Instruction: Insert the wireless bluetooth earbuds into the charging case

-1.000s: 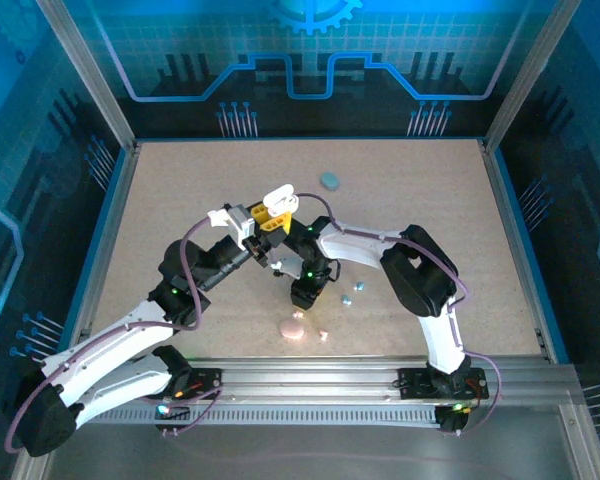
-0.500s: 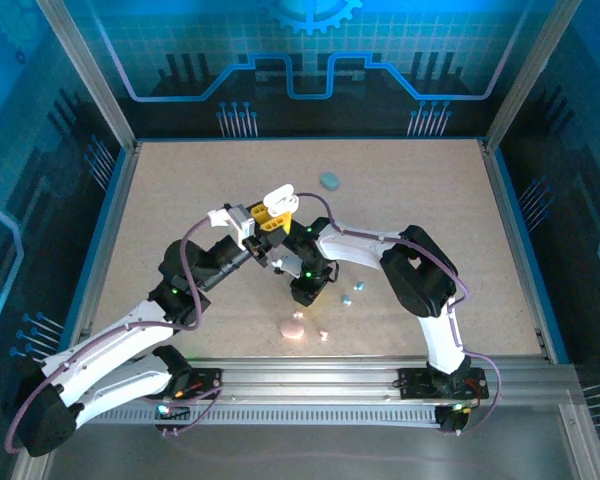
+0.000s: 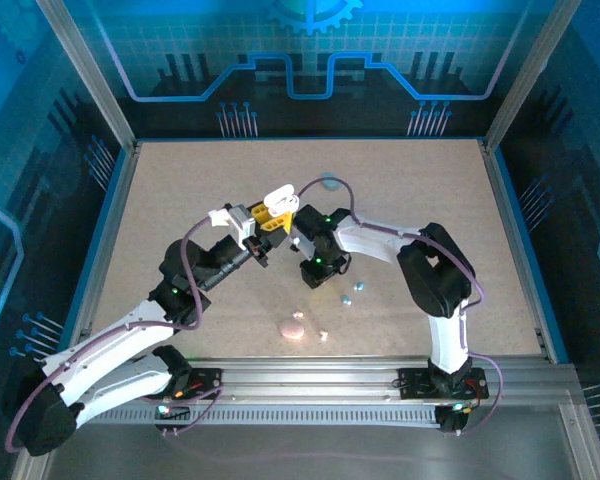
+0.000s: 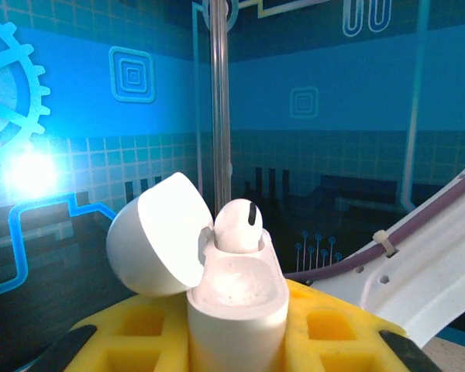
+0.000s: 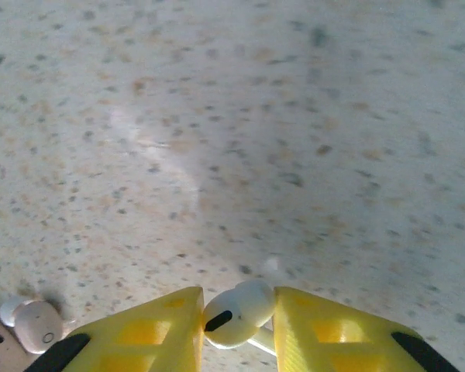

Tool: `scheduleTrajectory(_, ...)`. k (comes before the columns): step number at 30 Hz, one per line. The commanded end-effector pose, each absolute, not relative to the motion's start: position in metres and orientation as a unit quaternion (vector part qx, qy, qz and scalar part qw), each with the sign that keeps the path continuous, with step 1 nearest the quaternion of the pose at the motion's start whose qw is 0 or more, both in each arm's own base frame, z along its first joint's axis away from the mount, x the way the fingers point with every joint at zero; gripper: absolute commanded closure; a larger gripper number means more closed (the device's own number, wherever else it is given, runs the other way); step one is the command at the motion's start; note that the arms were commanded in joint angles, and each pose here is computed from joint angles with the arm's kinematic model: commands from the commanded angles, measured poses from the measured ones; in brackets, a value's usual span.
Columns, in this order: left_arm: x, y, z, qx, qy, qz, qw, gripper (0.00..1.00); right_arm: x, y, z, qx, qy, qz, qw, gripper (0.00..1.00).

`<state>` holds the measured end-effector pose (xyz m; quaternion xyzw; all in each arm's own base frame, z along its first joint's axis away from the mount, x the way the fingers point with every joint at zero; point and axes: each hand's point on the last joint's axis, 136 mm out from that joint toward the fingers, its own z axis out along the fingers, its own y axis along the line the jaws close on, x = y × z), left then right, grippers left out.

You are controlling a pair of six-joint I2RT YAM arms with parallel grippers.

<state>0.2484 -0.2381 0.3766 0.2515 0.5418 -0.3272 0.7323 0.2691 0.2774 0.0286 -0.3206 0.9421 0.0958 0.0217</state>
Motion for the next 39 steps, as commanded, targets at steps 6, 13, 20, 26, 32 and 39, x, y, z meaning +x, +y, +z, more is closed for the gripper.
scheduleTrajectory(6, 0.246, -0.238, 0.390, 0.246, 0.528, -0.334, 0.741, 0.77, 0.292, 0.246, 0.029, -0.155, 0.979, 0.129, 0.040, 0.70)
scheduleTrajectory(13, 0.247, -0.241, 0.388, 0.250, 0.530, -0.337, 0.737, 0.77, 0.287, 0.241, 0.024, -0.142, 0.980, 0.135, 0.017, 0.60)
scheduleTrajectory(20, 0.248, -0.242, 0.388, 0.248, 0.530, -0.337, 0.738, 0.77, 0.275, 0.229, 0.030, -0.151, 0.981, 0.119, 0.002, 0.57)
scheduleTrajectory(26, 0.250, -0.243, 0.386, 0.248, 0.531, -0.339, 0.736, 0.77, 0.263, 0.234, 0.030, -0.162, 0.977, 0.135, -0.021, 0.58)
scheduleTrajectory(32, 0.250, -0.245, 0.386, 0.248, 0.531, -0.343, 0.734, 0.77, 0.258, 0.239, 0.029, -0.167, 0.975, 0.142, -0.032, 0.58)
scheduleTrajectory(39, 0.250, -0.245, 0.386, 0.248, 0.531, -0.343, 0.734, 0.77, 0.267, 0.241, 0.046, -0.179, 0.975, 0.135, 0.004, 0.58)
